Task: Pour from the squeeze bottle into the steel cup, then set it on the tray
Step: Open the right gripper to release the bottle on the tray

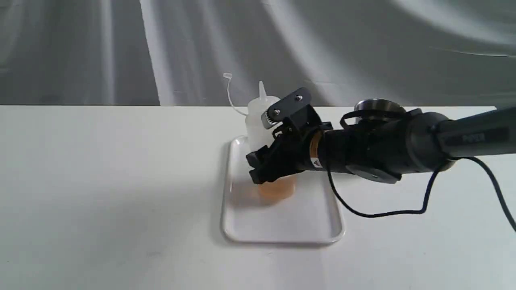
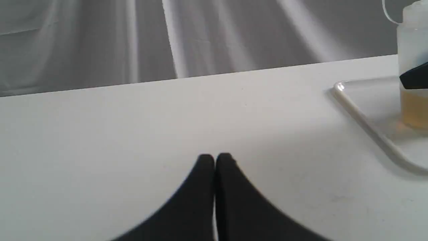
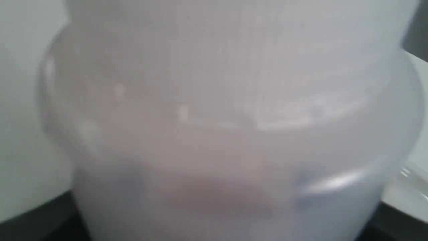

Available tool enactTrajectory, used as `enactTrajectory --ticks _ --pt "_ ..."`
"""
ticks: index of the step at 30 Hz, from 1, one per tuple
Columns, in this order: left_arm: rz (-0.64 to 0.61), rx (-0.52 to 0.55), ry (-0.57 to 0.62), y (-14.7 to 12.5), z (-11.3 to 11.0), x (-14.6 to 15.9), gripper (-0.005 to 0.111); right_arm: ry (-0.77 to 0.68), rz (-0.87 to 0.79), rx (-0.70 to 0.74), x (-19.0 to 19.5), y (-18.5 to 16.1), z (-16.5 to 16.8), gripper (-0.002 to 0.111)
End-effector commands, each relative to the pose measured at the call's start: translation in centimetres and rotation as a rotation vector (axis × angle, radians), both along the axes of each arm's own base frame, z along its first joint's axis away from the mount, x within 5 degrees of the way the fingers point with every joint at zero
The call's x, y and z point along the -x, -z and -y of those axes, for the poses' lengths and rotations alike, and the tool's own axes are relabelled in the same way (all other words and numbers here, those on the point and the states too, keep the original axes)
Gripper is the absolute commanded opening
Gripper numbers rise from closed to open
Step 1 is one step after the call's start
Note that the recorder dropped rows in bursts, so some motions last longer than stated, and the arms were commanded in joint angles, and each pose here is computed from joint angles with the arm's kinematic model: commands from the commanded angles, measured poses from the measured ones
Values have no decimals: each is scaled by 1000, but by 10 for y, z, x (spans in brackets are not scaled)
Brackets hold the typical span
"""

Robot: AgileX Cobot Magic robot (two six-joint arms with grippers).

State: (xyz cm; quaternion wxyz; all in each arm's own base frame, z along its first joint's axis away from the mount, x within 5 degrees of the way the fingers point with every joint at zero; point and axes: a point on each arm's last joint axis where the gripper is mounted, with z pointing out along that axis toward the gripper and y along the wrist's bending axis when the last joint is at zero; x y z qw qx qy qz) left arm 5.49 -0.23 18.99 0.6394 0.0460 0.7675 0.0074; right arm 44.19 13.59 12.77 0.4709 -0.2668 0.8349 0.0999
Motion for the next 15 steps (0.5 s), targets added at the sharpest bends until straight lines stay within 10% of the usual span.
enactTrajectory --ticks 1,9,15 --pt "5 4 6 1 0 0 0 7 11 6 -1 -6 1 15" --pt "5 6 5 1 0 0 0 10 11 -1 -1 -6 0 78" --pt "5 2 6 1 0 0 0 12 15 -1 -1 -9 1 94"
